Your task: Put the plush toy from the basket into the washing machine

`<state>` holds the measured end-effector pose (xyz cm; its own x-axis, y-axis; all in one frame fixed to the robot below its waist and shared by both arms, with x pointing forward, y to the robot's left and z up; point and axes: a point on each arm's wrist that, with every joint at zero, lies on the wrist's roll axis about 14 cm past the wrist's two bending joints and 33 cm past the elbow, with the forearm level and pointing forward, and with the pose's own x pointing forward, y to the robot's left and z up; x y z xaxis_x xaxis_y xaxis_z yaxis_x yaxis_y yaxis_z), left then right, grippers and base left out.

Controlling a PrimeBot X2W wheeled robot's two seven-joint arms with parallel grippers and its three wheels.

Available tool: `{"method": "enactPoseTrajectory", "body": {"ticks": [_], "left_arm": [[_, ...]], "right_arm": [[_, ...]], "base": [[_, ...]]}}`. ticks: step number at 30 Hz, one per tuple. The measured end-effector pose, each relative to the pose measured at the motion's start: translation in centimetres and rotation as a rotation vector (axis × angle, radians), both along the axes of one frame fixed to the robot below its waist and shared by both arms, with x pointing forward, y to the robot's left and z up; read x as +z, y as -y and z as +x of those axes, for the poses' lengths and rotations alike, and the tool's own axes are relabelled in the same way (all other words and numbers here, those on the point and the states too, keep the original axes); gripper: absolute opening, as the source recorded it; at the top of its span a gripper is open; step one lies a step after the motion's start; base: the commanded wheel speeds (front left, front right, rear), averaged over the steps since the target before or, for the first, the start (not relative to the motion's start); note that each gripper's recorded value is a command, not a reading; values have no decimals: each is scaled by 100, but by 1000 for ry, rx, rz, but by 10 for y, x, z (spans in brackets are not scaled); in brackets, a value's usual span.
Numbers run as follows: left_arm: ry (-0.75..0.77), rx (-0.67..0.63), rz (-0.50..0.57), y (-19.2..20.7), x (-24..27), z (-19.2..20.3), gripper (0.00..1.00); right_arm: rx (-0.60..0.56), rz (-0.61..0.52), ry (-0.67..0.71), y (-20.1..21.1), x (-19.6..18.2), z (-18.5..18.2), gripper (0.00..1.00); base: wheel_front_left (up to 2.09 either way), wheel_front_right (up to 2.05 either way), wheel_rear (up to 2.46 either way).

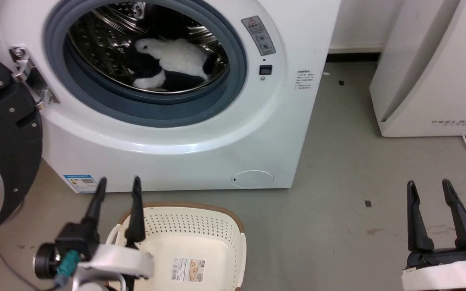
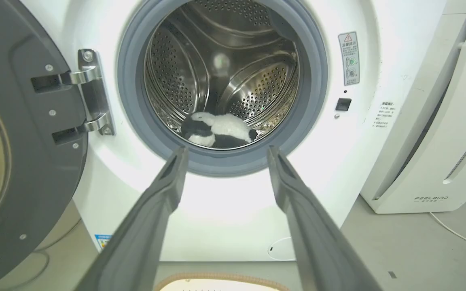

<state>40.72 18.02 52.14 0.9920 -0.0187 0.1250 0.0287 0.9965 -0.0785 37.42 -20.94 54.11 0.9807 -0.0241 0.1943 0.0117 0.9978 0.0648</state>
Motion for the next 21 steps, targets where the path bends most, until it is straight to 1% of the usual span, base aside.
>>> {"method": "enactPoseTrajectory", "body": {"ticks": [6, 15, 16, 21], "left_arm": [[-22, -7, 0, 9, -8, -23, 100], [-27, -11, 8, 9, -10, -29, 100], [-28, -9, 6, 9, -10, -29, 0], [-29, -11, 4, 10, -10, -29, 0]], "right_arm": [[32, 4, -15, -11, -5, -4, 100], [53, 8, -31, -17, -10, -6, 100], [54, 8, -32, -18, -10, -6, 0], [55, 8, -31, -18, -10, -6, 0]], "base": [[0, 0, 0], [0, 0, 0], [0, 0, 0], [0, 0, 0]]}}
